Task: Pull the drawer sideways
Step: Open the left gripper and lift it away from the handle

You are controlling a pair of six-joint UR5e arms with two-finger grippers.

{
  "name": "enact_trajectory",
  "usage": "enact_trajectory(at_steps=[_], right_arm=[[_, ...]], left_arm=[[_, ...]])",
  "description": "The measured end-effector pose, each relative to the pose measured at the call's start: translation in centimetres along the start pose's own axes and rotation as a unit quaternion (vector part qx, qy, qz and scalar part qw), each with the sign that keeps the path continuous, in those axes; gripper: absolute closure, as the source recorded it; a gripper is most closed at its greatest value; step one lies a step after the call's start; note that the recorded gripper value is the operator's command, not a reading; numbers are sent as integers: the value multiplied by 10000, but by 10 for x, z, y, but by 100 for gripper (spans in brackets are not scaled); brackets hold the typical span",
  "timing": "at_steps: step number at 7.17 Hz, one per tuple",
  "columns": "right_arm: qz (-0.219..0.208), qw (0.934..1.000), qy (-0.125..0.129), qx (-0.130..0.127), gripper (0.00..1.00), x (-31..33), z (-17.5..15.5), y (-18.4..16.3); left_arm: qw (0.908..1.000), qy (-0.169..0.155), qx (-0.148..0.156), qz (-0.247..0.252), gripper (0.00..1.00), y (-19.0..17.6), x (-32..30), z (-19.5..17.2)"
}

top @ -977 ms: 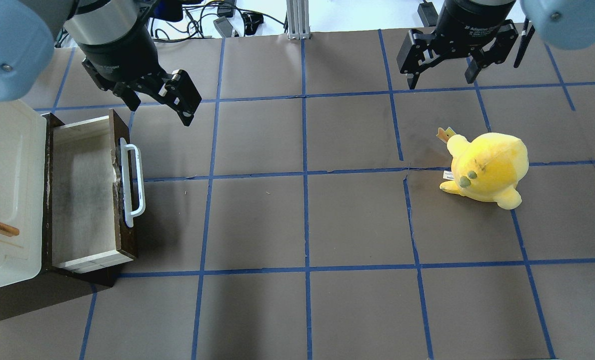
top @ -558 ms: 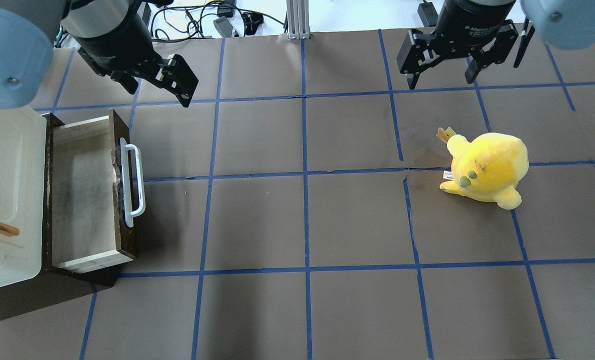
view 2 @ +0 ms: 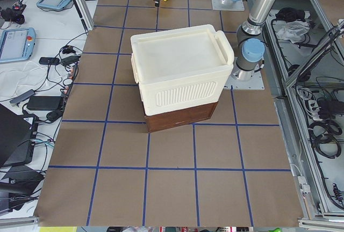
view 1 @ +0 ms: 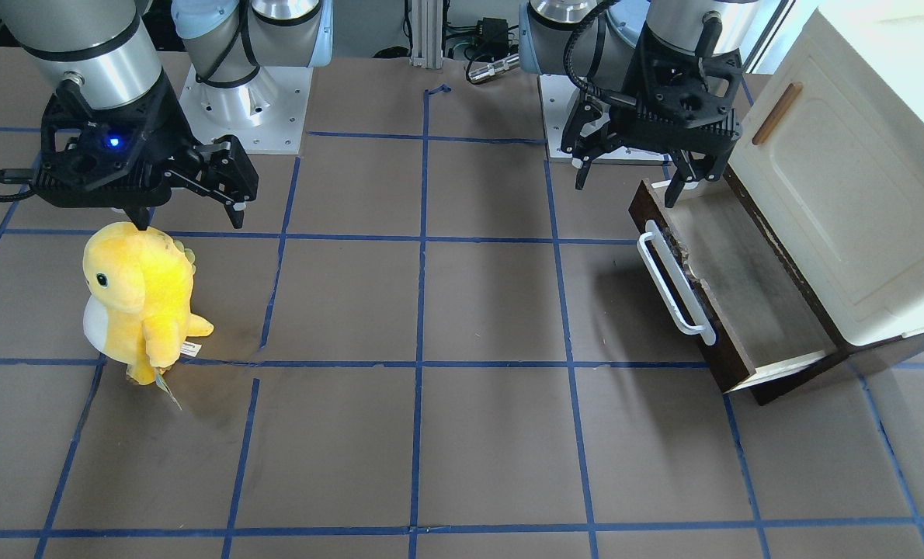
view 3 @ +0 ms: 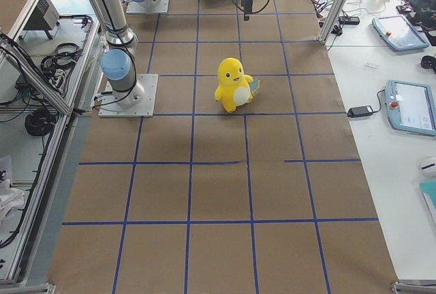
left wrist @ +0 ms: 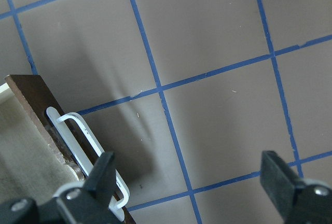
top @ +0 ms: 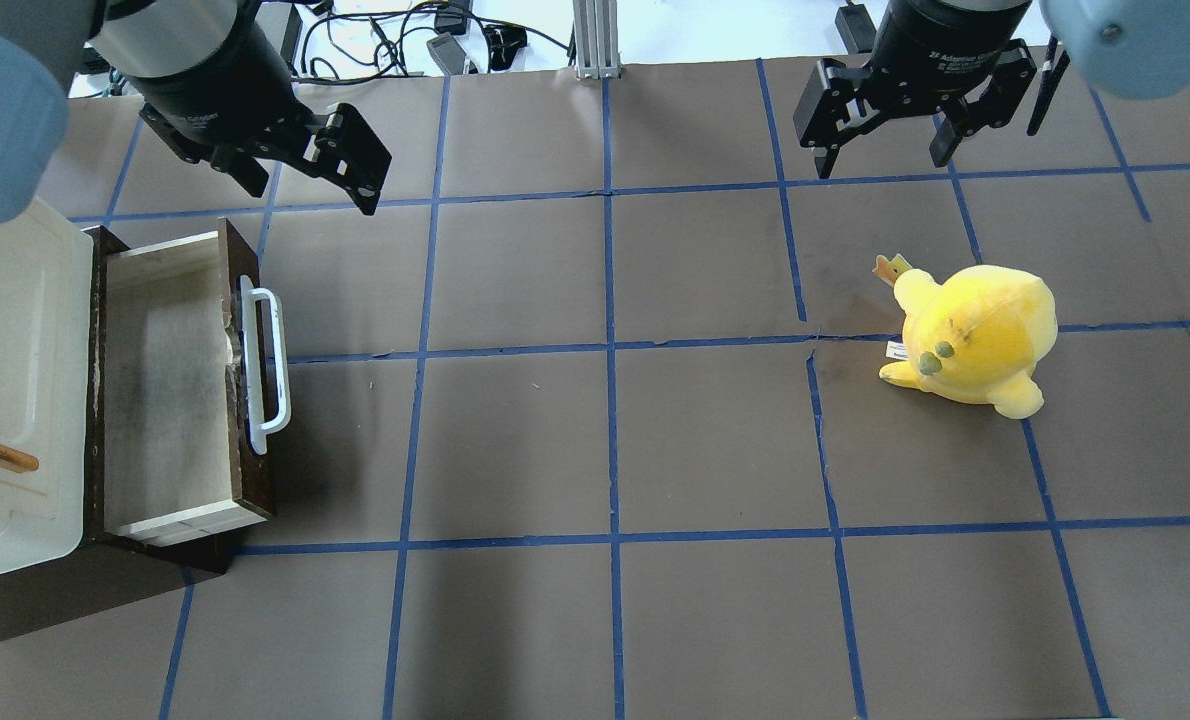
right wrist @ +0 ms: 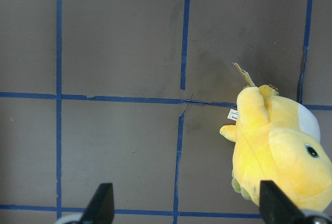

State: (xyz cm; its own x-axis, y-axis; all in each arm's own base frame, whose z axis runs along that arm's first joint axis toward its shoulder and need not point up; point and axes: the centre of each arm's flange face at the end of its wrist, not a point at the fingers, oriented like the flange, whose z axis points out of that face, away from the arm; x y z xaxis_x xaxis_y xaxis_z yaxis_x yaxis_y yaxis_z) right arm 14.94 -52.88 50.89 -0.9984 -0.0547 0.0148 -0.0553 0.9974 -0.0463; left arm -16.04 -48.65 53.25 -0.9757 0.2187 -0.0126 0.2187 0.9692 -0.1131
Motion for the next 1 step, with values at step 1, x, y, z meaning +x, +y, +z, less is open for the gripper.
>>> enact_trajectory(at_steps=[1], right_arm=[[1, 10000, 0, 0, 0, 0, 0, 0]], left_arm=[[9999, -27, -76, -84, 0, 4, 0, -2]])
